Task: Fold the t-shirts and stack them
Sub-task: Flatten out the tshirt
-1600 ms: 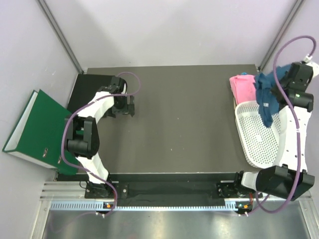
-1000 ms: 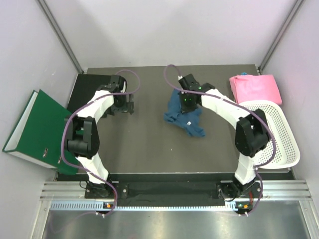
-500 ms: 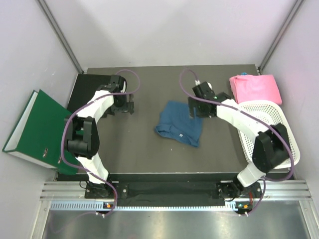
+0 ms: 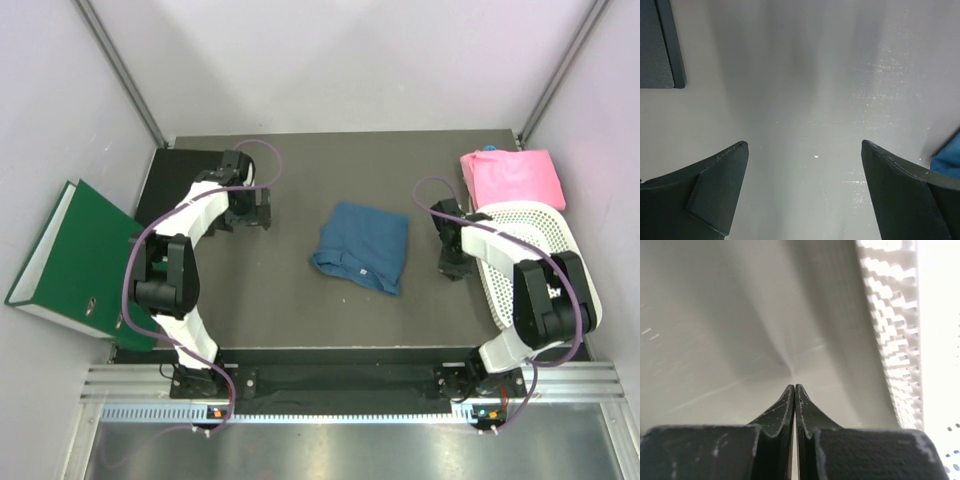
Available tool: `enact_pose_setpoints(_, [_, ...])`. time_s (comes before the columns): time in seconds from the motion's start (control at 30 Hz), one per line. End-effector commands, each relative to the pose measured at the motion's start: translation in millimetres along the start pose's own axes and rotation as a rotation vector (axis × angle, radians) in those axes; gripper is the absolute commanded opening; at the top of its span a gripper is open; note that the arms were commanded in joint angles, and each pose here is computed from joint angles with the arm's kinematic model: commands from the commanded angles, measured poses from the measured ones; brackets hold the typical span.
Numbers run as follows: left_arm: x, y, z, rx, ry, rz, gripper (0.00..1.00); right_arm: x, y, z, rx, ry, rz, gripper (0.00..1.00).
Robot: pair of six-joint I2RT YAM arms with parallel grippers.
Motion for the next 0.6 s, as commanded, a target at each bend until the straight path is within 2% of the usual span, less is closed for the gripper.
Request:
enact_pose_setpoints(0.0, [10.2, -5.1, -14.1, -0.002, -0.057, 0.03, 0.99, -8.4, -20.4, -5.2, -0.068, -0.022, 0.145, 0.0])
enact_pose_setpoints(0.17, [10.7, -8.8, -13.2, -0.006, -0.056, 0.044, 0.99, -19.9, -46.2, -6.8, -0.123, 0.005, 0.244, 0.0])
enact_pose_setpoints(0.33, [10.6, -12.2, -11.8, -0.013, -0.049, 0.049, 0.99, -22.5, -53.6, -10.9, -0.157, 0.011, 0.243, 0.0])
enact_pose_setpoints(0.43, [11.6, -15.2, -12.7, -0.02, -0.052, 0.055, 0.99, -18.9, -49.4, -16.9, -0.139, -0.004, 0.194, 0.0])
enact_pose_setpoints(0.5, [12.0, -17.1, -13.1, -0.026, -0.055, 0.06, 0.99, -11.9, -41.4, -20.5, -0.128, -0.012, 0.104, 0.01])
enact_pose_setpoints(0.57, [12.7, -21.1, -12.0, -0.033, -0.051, 0.085, 0.99, -0.3, -24.3, -27.0, -0.098, -0.031, -0.035, 0.09])
Point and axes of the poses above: each gripper's point midway between its finger pads, its own x axis back along the fingers, its own y axis along the line the jaws close on, z = x × y, the point moved 9 cm from there along x, back along the fingers, and after that the axes turned 5 degrees about -x, right-handed, at the moved point
